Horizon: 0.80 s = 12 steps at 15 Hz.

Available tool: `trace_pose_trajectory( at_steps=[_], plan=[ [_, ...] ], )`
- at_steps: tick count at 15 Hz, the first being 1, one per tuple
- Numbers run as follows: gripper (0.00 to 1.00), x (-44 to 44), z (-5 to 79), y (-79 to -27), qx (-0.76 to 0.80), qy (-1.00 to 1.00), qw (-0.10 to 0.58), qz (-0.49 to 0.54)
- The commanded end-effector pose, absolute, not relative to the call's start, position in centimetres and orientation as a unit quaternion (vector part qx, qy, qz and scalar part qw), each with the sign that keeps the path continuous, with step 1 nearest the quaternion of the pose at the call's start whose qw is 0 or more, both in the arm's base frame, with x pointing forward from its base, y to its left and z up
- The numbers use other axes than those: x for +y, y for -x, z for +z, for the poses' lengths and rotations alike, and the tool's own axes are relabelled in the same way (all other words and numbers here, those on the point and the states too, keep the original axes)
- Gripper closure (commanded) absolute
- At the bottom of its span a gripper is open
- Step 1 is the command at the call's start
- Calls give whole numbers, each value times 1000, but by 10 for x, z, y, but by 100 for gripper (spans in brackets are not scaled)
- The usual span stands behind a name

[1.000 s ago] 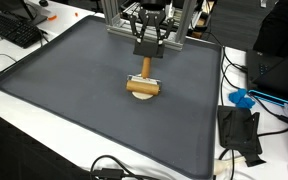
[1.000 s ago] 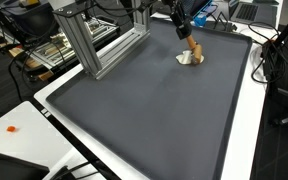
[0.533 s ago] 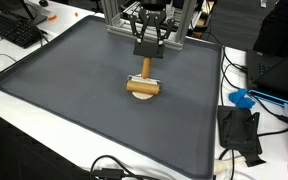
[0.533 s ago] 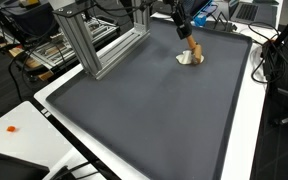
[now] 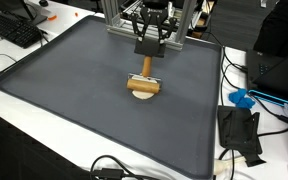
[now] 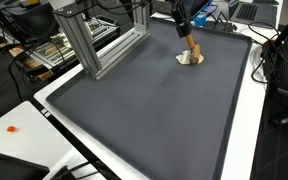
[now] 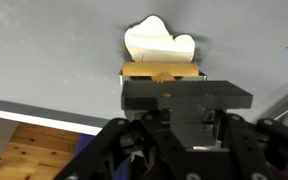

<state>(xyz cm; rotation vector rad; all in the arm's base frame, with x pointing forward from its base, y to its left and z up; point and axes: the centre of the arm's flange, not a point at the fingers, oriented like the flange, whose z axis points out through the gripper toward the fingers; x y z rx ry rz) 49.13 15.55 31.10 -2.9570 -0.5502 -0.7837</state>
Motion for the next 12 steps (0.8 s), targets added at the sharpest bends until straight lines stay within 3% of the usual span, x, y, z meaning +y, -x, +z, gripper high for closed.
trace_pose_trajectory(
  at_steps=[1,12],
  plan=[
    [77,161,281,-466,-174,968,-2,-179],
    [77,162,300,-461,-141,981,-24,-129]
  ],
)
